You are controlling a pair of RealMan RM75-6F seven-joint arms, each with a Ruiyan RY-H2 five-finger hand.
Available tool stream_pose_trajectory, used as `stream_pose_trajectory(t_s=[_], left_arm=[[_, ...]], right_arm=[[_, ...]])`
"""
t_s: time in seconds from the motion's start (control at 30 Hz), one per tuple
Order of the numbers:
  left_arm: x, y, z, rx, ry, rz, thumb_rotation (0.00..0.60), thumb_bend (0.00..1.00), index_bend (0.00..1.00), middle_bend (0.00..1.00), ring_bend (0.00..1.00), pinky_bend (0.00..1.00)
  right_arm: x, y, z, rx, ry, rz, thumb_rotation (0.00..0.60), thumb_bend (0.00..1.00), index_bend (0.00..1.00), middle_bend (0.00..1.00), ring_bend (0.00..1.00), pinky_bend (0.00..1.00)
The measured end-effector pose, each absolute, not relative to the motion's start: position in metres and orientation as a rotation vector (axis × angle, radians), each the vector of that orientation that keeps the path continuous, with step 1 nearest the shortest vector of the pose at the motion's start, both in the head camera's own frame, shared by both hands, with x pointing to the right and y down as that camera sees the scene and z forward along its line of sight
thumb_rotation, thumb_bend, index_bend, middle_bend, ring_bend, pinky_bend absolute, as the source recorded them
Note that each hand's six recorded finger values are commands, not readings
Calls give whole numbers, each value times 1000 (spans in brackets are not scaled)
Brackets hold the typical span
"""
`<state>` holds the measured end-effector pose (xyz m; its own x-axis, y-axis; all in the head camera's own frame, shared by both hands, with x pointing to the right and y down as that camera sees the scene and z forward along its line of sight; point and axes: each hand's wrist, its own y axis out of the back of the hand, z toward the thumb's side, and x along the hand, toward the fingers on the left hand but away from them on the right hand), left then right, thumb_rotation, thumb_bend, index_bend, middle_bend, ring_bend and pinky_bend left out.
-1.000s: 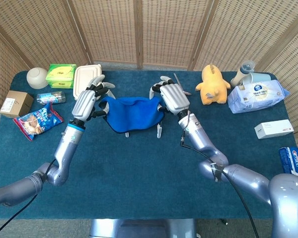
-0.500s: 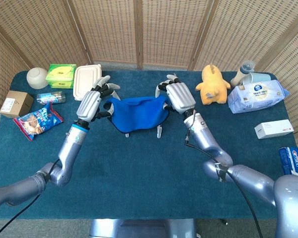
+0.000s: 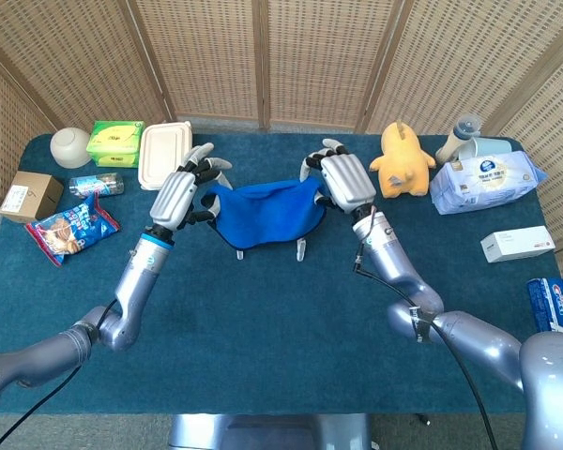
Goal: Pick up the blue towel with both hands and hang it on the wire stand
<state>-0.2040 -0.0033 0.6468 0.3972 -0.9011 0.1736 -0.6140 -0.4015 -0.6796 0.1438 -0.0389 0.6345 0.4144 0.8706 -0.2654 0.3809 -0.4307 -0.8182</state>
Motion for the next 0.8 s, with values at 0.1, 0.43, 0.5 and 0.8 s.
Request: stream_pose_trajectory(t_s=[0.1,0.43,0.5,0.8], left_arm=[[-204,-3,648,-2142,1290,-732,600,610,709,304,99,0],[-198,-2,650,-2149,1276,-730,600,610,708,304,99,0],[-198,-2,650,-2149,1276,-730,600,610,708,304,99,0],[-201,-3,651,-2144,1282,-738,600,611,707,304,98,0]], right_arm=[[145,-39,635,-1991,-1060,928,600,475,933,476,345,172],[152,-40,638,-1981,-1072,947,600,474,932,475,344,171],[153,-41,639,-1978,-1072,952,600,474,932,475,344,172],[153,-41,639,-1975,-1070,956,600,475,931,475,344,171]])
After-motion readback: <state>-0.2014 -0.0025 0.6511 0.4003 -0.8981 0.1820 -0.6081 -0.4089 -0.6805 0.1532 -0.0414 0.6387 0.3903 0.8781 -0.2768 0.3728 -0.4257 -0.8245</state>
